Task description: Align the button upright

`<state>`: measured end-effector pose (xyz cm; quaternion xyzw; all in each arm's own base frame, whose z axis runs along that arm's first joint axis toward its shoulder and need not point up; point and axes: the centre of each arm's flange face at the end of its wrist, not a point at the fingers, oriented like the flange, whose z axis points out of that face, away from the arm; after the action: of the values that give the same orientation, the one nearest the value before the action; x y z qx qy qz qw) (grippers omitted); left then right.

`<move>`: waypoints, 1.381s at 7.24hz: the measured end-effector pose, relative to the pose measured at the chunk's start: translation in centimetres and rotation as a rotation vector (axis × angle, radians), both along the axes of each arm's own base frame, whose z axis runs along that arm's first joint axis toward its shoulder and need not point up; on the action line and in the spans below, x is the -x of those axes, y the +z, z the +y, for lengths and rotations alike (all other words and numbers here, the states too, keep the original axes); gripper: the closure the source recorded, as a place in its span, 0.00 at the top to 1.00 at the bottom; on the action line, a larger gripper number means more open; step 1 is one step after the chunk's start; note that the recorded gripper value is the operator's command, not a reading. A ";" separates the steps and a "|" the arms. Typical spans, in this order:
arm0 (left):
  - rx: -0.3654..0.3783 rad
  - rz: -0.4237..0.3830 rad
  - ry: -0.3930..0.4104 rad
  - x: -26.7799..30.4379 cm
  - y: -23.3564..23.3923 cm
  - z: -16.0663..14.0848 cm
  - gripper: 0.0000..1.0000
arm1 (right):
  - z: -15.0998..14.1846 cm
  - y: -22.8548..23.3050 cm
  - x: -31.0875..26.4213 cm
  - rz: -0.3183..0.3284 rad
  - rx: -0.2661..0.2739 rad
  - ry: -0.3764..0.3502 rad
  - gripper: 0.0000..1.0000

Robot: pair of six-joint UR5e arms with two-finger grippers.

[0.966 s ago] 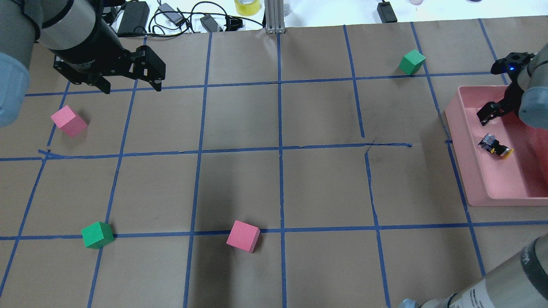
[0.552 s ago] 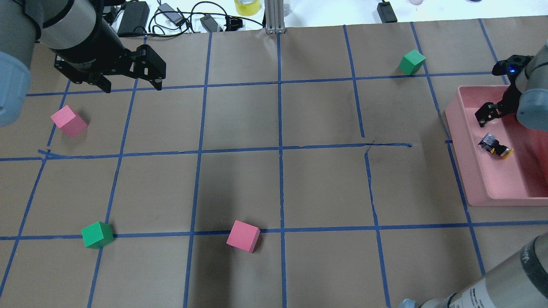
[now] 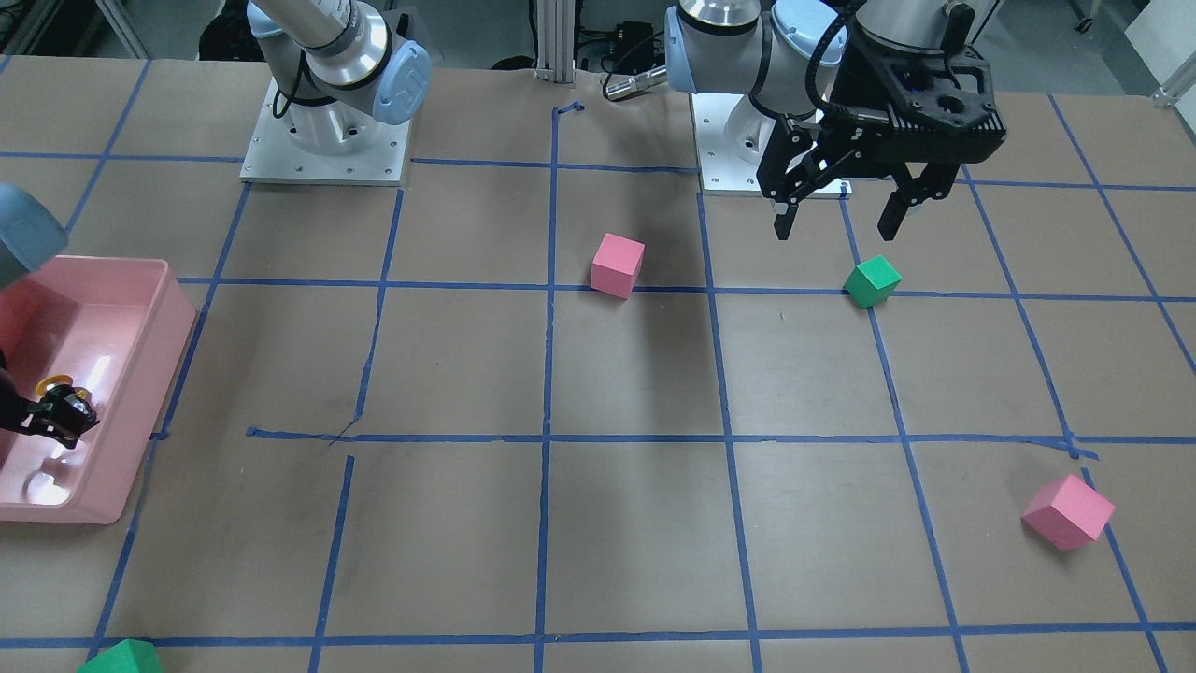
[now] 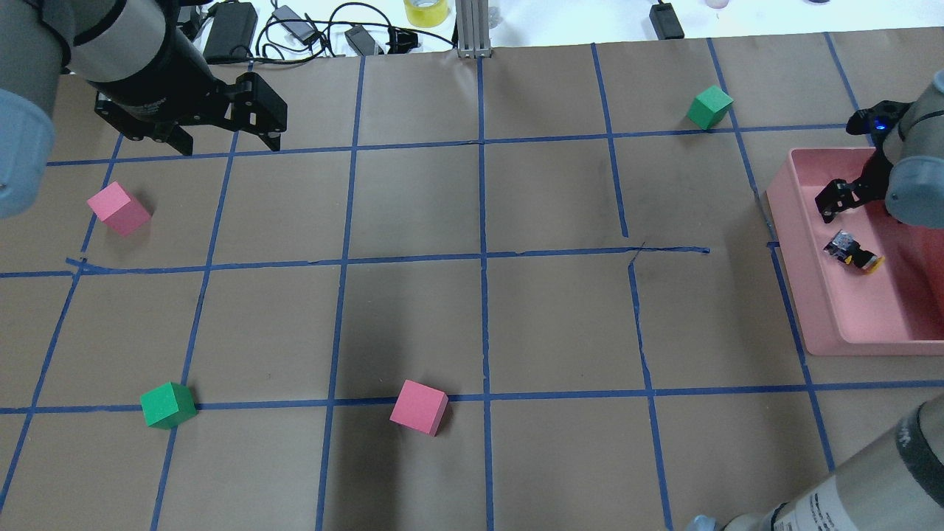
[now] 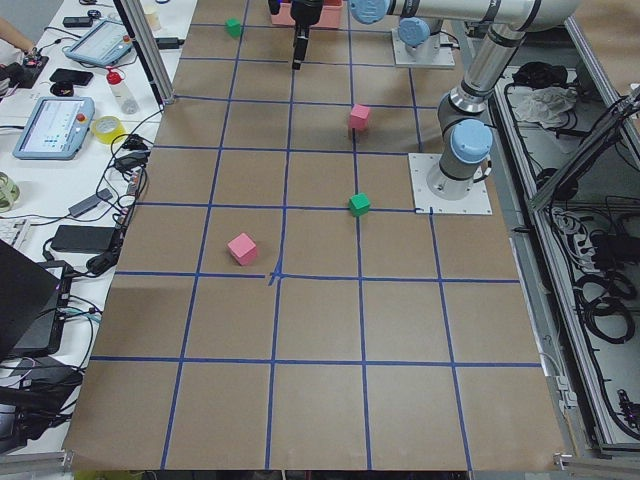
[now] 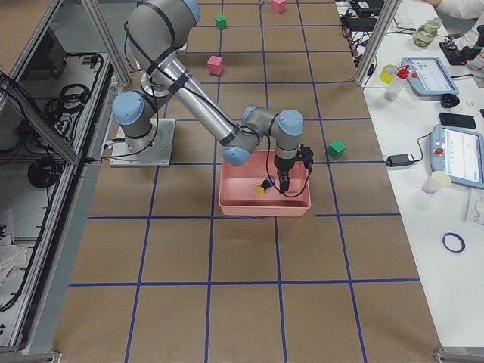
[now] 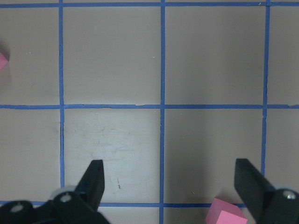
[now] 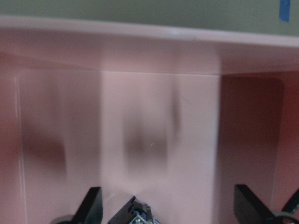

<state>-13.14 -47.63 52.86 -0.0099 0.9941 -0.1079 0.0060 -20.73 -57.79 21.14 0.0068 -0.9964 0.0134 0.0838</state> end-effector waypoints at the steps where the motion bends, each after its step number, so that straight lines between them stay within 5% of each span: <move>1: 0.001 -0.001 0.001 -0.1 0.0 0.0 1.00 | 0.0 0.0 0.0 -0.003 -0.002 0.010 1.00; 3: 0.005 -0.004 0.001 -0.1 0.1 0.0 1.00 | 0.1 0.1 -0.1 -0.002 -0.010 0.021 1.00; 5: 0.007 -0.007 0.001 -0.1 0.2 0.1 1.00 | -0.2 0.8 0.1 0.010 -0.002 0.124 1.00; 8: 0.008 -0.004 0.000 0.0 0.1 -0.1 1.00 | -0.7 1.2 0.3 0.040 -0.018 0.444 1.00; 10: 0.014 -0.001 -0.001 0.0 0.0 -0.3 1.00 | -0.8 1.2 0.3 0.051 -0.032 0.561 1.00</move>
<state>-13.14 -47.91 52.88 -0.0094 0.9933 -0.1148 0.0066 -21.04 -58.63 22.31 0.2840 -0.9532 0.0201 0.1018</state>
